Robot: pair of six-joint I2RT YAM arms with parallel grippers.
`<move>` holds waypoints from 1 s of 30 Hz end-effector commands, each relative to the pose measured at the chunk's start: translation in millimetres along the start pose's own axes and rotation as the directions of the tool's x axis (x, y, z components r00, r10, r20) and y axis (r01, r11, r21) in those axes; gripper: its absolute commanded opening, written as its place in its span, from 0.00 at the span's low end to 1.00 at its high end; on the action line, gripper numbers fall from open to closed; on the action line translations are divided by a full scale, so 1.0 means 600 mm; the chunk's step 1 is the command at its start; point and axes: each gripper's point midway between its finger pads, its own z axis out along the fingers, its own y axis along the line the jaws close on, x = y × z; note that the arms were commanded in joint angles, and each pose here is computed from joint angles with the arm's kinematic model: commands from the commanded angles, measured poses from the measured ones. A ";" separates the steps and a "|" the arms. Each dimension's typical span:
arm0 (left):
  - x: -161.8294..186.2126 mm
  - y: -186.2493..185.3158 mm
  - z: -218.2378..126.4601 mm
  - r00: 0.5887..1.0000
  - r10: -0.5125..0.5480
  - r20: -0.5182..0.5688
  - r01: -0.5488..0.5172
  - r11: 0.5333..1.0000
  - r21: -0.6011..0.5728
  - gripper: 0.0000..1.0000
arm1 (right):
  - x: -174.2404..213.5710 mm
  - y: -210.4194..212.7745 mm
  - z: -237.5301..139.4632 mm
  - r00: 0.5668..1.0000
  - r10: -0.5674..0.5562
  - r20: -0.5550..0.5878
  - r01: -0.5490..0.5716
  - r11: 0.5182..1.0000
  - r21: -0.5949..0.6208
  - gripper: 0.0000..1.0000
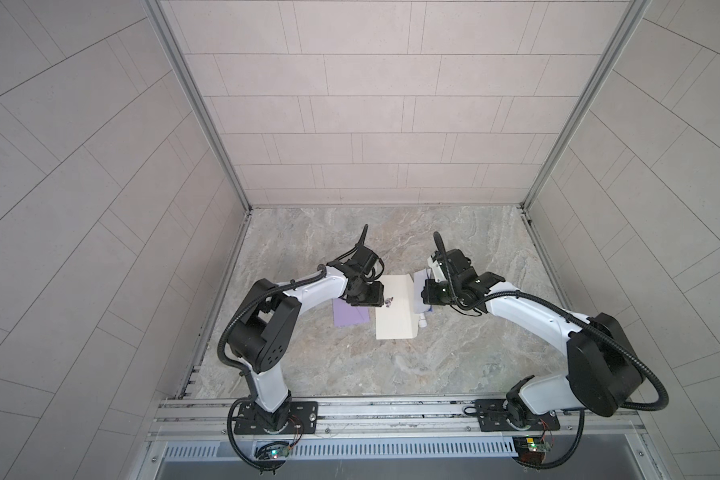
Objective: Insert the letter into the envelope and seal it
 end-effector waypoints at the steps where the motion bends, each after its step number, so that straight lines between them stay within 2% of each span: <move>1: 0.003 -0.009 0.003 1.000 0.015 -0.024 -0.015 1.000 -0.004 0.56 | 0.014 0.004 0.018 0.998 -0.024 -0.057 0.025 1.000 0.015 0.00; 8: 0.035 0.005 0.029 0.995 0.027 -0.100 -0.032 0.998 -0.049 0.53 | 0.043 -0.008 0.051 0.988 -0.006 -0.153 0.021 0.995 0.095 0.00; 16: 0.045 0.009 0.047 0.990 0.047 -0.131 -0.058 0.995 -0.085 0.47 | 0.057 -0.018 0.066 0.974 0.043 -0.224 -0.010 0.989 0.146 0.00; 21: 0.049 0.017 0.053 0.990 0.037 -0.138 -0.053 0.993 -0.108 0.43 | 0.059 -0.013 0.062 0.968 0.063 -0.242 -0.027 0.989 0.148 0.00; 30: 0.057 0.019 0.057 0.988 0.035 -0.153 -0.053 0.993 -0.109 0.42 | 0.054 -0.004 0.050 0.963 0.085 -0.256 -0.047 0.988 0.150 0.00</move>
